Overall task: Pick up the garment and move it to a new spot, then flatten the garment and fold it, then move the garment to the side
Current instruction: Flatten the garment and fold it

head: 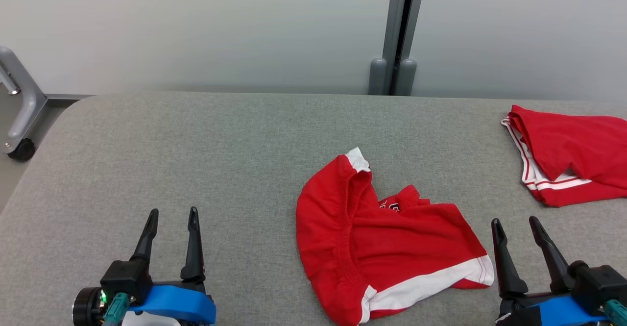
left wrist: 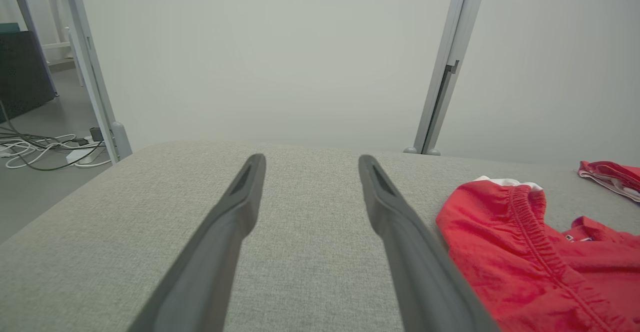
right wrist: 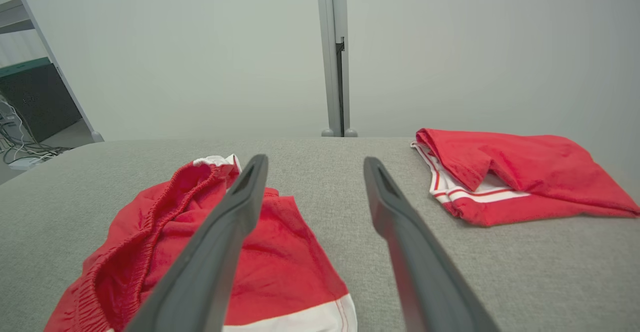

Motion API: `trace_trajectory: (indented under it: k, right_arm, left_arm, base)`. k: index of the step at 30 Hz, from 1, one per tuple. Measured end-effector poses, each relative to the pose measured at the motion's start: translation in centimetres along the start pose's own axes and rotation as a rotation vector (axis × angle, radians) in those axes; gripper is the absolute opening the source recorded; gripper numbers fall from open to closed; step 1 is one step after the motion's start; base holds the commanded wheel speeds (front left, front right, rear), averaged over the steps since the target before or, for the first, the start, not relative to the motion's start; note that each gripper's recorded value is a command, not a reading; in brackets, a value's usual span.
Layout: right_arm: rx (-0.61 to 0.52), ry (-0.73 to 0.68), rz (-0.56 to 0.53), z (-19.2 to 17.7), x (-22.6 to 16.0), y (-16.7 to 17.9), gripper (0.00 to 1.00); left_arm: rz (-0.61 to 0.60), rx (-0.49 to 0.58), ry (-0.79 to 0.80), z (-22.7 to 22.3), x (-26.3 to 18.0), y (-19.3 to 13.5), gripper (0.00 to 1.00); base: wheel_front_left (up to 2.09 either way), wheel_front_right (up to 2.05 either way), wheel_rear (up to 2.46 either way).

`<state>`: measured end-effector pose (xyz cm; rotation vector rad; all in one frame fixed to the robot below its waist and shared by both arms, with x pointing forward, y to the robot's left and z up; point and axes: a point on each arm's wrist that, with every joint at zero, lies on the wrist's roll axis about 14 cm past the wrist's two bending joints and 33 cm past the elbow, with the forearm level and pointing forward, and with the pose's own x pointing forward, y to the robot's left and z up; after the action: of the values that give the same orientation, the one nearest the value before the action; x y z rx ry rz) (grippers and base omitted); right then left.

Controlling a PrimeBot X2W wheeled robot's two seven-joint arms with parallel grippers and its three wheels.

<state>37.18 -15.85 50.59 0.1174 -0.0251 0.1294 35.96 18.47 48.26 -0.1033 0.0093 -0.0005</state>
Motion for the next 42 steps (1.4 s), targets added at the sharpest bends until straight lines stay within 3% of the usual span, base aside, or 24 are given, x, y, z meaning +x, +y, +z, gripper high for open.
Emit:
trace_trajectory:
  k: [17, 21, 31, 37, 42]
  right_arm:
    - [0.002, 0.019, -0.021, -0.3, -0.7, -0.6, 1.0]
    - [-0.002, 0.028, -0.034, -0.6, -0.9, -1.0, 1.0]
    - [-0.001, 0.058, -0.087, -1.5, -1.7, -2.6, 1.0]
    - [-0.001, 0.073, -0.118, -2.0, -2.2, -3.5, 1.0]
    - [-0.001, 0.08, -0.135, -2.3, -2.2, -4.1, 1.0]
  left_arm:
    - [-0.057, 0.013, -0.004, 0.2, 0.1, -1.5, 1.0]
    - [-0.183, 0.038, -0.019, 1.1, 1.1, -4.9, 1.0]
    - [-0.641, 0.099, 0.014, 1.2, 0.9, -18.3, 1.0]
    - [-0.802, 0.133, 0.11, -1.2, -0.6, -22.4, 1.0]
    - [-0.873, 0.188, 0.248, -4.9, -1.9, -23.2, 1.0]
  base:
    - [0.0, 0.0, 0.0]
    - [0.0, 0.0, 0.0]
    - [0.0, 0.0, 0.0]
    - [0.0, 0.0, 0.0]
    - [0.0, 0.0, 0.0]
